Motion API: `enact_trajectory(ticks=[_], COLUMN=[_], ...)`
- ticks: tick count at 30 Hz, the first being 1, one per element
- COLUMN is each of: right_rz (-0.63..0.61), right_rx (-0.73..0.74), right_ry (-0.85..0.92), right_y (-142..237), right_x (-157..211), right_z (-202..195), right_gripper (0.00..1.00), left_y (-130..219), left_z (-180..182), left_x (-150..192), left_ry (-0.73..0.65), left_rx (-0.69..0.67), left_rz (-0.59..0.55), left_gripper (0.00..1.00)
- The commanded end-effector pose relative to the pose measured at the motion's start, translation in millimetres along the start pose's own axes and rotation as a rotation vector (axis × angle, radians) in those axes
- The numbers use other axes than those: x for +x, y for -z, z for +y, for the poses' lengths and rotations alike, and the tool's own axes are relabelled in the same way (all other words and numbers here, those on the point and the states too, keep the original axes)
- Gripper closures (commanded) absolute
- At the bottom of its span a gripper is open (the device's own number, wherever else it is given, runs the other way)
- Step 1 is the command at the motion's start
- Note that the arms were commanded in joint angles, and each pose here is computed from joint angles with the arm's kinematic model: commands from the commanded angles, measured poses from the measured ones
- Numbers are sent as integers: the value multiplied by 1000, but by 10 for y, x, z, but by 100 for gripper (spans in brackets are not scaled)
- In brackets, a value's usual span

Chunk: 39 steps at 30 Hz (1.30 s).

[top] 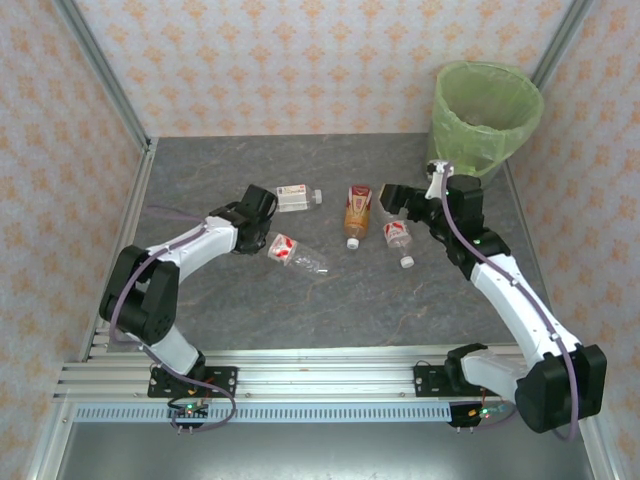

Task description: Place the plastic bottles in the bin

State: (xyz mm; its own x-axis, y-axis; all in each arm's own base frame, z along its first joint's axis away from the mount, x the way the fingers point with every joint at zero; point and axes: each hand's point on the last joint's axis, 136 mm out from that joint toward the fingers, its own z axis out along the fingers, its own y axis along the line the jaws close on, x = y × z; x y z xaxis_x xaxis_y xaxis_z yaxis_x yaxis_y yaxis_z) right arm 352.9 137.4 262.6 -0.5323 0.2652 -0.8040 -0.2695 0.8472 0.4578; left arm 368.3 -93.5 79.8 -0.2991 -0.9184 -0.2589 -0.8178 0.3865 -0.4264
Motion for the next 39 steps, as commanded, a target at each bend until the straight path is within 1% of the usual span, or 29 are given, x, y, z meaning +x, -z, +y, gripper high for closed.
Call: enact_trajectory(ticks=[1,4,7,12,15,18,22,28,30,33,39], right_rz=[19,4,33,124,125,129,165,268,290,304,358], right_rx=[-20,-10,-44,-141,-199,-279,-346,-520,-541,-534,-642], right_ry=[10,3,-15,14,43,59,63,65,67,64,84], right_y=[-101,-177,-255,-360,-368,-359,-380,-371,-394,-456,-437], right_x=[119,177,289,540,636,746,902,1159,1210,1250,1395], right_z=[93,137,231,526,700,884,1044,1354,1396,1384,1574], right_gripper=[1,1,1,1,1,1,1,1,1,1,1], left_y=[136,242,408,765,973,1176,1385,1673,1743,1789,1832], left_z=[-233,-399,-638,-988,-1182,-1355,-1489,-1661,-1697,-1723,-1753], left_x=[-36,-17,20,97,207,330,412,598,656,665,701], left_ry=[-109,-163,-256,-465,-561,-622,-671,-757,-768,-765,-771], left_rx=[125,218,337,450,546,663,758,924,970,995,1020], left_rz=[-8,-3,1,-13,3,34,58,122,146,149,170], left_gripper=[100,100,100,100,100,100,100,100,100,100,100])
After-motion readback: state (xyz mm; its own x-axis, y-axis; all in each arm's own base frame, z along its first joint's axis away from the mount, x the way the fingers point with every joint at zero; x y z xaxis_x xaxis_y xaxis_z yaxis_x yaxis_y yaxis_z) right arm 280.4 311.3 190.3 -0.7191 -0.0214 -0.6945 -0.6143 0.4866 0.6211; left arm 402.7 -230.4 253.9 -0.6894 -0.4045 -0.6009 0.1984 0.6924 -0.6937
